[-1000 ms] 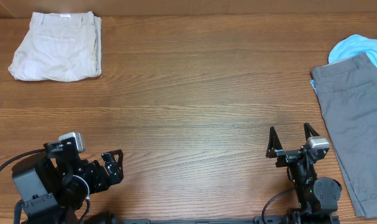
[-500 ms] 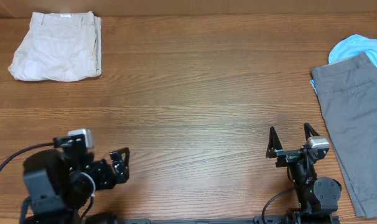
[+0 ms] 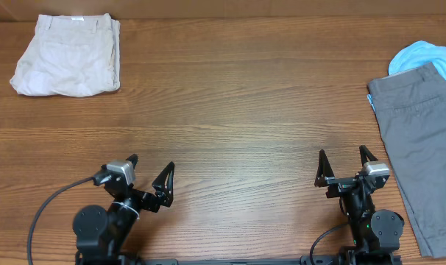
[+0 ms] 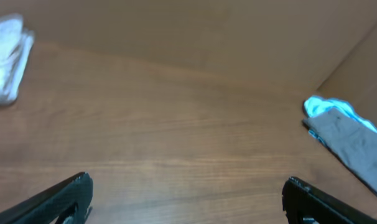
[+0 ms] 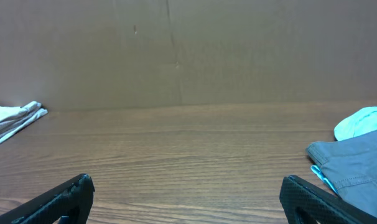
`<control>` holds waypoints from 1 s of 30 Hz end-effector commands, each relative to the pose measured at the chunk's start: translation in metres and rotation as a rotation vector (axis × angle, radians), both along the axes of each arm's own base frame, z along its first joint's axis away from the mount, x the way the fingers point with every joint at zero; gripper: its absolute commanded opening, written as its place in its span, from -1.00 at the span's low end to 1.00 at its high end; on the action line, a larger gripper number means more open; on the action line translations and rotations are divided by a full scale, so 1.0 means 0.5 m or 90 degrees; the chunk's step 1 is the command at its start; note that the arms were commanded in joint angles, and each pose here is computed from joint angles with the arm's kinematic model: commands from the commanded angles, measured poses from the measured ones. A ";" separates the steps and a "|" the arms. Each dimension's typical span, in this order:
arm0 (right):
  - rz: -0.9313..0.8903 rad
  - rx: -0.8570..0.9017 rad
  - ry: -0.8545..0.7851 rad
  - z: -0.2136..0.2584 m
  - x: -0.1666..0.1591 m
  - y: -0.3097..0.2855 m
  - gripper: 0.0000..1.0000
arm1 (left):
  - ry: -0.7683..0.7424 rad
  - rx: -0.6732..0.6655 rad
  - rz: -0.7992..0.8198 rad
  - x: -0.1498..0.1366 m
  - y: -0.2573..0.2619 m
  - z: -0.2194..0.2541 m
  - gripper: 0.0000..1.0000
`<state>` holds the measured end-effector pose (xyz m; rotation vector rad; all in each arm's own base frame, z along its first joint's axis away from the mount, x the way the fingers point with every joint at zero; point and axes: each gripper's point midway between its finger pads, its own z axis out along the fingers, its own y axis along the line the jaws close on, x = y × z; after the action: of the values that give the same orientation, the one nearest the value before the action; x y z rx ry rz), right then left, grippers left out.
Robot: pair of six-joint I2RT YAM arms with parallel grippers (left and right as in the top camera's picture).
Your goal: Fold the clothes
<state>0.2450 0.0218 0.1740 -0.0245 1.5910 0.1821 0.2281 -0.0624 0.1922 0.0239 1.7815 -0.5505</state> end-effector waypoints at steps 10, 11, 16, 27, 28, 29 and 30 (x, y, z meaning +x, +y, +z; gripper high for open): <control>0.001 -0.002 -0.003 -0.003 0.000 0.001 1.00 | -0.112 0.085 0.146 0.039 0.079 -0.055 1.00; 0.001 -0.002 -0.003 -0.003 0.000 0.001 1.00 | -0.113 0.091 0.170 0.040 0.092 -0.054 0.99; 0.001 -0.002 -0.003 -0.003 0.000 0.001 1.00 | -0.098 0.163 0.247 0.041 0.139 -0.070 1.00; 0.001 -0.002 -0.003 -0.003 0.000 0.001 1.00 | -0.088 0.240 0.234 0.039 0.141 -0.087 1.00; 0.001 -0.002 -0.003 -0.003 0.000 0.001 1.00 | -0.089 0.240 0.234 0.039 0.141 -0.087 1.00; 0.001 -0.002 -0.003 -0.003 0.000 0.001 1.00 | -0.088 0.240 0.234 0.039 0.141 -0.087 0.99; 0.001 -0.002 -0.003 -0.003 0.000 0.001 1.00 | -0.089 0.240 0.234 0.039 0.141 -0.087 1.00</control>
<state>0.2450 0.0217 0.1741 -0.0240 1.5903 0.1821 0.2477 0.0060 0.1478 -0.0203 1.6888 0.0174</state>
